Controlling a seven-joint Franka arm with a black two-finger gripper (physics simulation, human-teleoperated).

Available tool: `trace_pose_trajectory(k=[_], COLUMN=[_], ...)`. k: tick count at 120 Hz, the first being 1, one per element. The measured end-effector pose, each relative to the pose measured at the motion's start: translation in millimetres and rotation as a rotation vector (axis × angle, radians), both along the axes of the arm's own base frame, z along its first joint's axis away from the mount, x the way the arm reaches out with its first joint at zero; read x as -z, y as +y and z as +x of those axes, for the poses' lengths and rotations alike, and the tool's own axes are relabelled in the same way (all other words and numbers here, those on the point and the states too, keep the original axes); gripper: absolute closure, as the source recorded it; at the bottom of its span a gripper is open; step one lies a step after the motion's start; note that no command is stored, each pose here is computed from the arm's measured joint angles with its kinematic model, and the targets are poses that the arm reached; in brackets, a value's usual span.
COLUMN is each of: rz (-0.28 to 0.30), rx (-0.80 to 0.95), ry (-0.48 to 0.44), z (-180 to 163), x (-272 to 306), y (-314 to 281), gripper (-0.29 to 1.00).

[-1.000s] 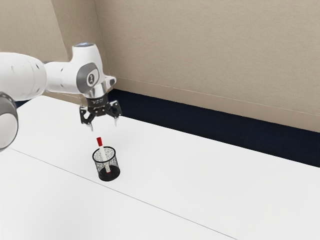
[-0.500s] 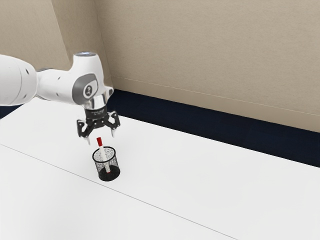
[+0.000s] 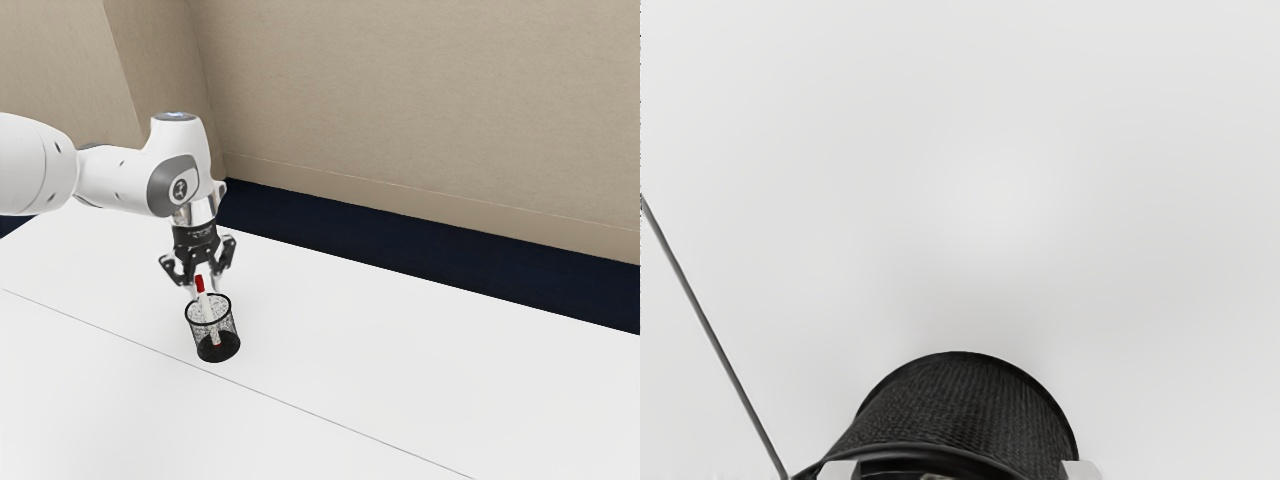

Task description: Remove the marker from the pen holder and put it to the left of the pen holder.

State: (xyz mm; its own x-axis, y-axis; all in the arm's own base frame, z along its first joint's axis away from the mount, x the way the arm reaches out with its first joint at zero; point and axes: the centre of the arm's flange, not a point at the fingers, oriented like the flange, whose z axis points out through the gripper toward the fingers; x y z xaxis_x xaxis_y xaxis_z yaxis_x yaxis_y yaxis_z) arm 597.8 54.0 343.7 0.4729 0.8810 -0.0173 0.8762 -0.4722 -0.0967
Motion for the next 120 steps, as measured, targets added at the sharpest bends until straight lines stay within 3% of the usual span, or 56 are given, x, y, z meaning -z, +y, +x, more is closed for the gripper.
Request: trace_pose_trajectory(k=[25, 61, 65, 70, 99, 120], rz=[0.006, 0.032, 0.034, 0.037, 0.071, 0.103], rx=[-0.026, -0.042, -0.045, -0.047, -0.062, -0.121], ry=[0.004, -0.007, -0.016, -0.027, -0.066, -0.038], z=[0, -1, -1, -2, 3, -10], x=[1, -14, -21, -32, -89, -116], y=[0, 2, 3, 4, 14, 50], gripper=[0.67, 0.75, 0.86, 0.78, 0.77, 0.77])
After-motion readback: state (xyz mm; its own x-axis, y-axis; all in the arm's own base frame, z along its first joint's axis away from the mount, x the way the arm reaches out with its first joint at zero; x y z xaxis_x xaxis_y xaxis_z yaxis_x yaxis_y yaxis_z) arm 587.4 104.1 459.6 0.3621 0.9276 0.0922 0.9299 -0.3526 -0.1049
